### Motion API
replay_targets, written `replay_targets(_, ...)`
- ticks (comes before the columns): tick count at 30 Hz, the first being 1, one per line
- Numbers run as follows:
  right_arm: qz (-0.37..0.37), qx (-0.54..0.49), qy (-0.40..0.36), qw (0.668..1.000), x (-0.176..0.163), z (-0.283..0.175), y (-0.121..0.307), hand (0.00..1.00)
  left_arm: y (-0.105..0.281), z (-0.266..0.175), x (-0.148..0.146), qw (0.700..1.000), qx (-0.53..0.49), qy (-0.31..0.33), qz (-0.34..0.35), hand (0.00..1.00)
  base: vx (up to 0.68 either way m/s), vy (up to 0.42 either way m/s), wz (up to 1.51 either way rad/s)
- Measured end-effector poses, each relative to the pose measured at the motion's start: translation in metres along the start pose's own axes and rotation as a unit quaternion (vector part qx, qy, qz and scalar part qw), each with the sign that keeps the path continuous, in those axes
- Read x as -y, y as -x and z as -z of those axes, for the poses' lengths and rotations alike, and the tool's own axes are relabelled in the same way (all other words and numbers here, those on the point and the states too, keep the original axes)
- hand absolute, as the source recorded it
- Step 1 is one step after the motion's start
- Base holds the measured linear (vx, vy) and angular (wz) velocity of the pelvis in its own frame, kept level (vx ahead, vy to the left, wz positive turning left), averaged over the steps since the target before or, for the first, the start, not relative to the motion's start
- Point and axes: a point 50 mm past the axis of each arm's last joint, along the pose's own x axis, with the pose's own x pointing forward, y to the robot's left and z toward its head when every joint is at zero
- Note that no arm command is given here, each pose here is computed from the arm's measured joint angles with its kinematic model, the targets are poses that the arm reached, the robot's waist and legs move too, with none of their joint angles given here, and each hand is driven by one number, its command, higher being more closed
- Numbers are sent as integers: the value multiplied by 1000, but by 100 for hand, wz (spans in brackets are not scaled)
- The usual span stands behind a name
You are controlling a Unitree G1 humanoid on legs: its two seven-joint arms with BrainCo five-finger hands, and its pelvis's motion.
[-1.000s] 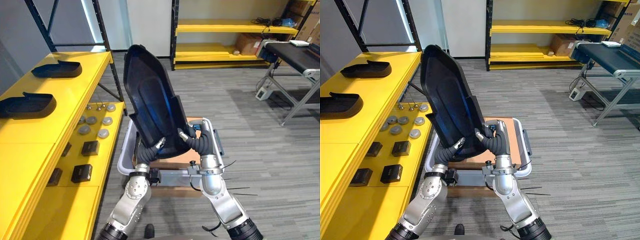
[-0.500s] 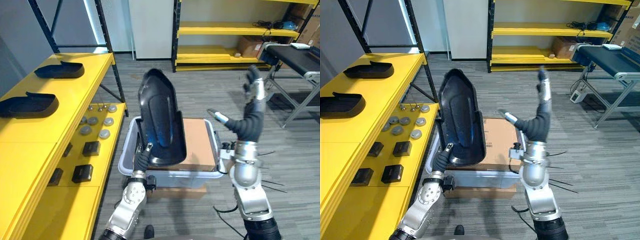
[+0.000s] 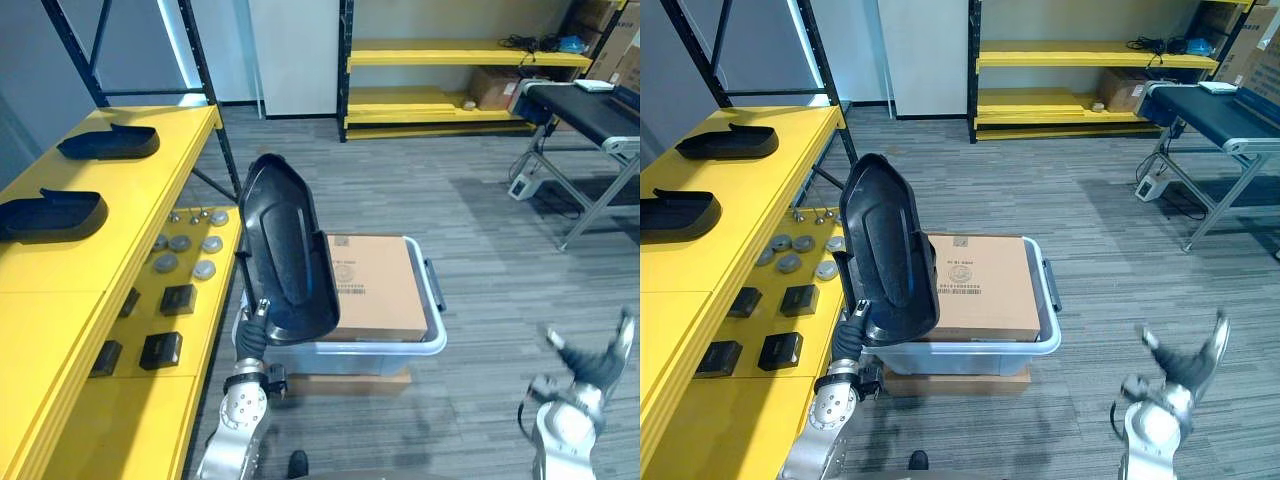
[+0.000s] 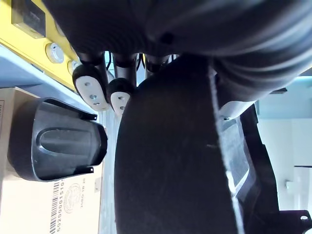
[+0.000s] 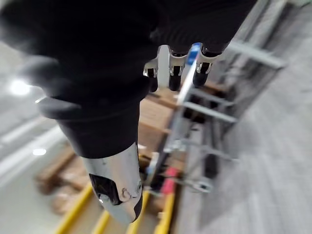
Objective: Walk over and take plastic housings, then place them on the shelf
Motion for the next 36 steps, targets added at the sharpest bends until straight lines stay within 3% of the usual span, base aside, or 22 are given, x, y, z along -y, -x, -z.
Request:
replay_targets(4,-24,-182,3,983,-2,76,26,0,0,-1,1,1000,2,5,-1,100,-1,-9,8)
replay_targets(9,-69,-268,8,961,-13,110,55,0,0,-8,5,1000,16,19,9,100,-36,-7,55)
replay_targets(16,-126,-213,30,968,-38,84,35,0,-2,-38,14,994,84,71,5,100,4,54,178)
replay_targets(24,-195,-197,73,958,-75,72,34,0,-6,-32,21,995,81,57,32,100,105,99,90)
replay_targets(33,-209,-197,89,954,-76,74,37,0,-15,-31,17,996,80,38,22,100,223,71,61)
replay_targets(36,-210,-190,100,954,-70,76,39,0,-18,-41,27,994,102,40,33,100,239,-74,139)
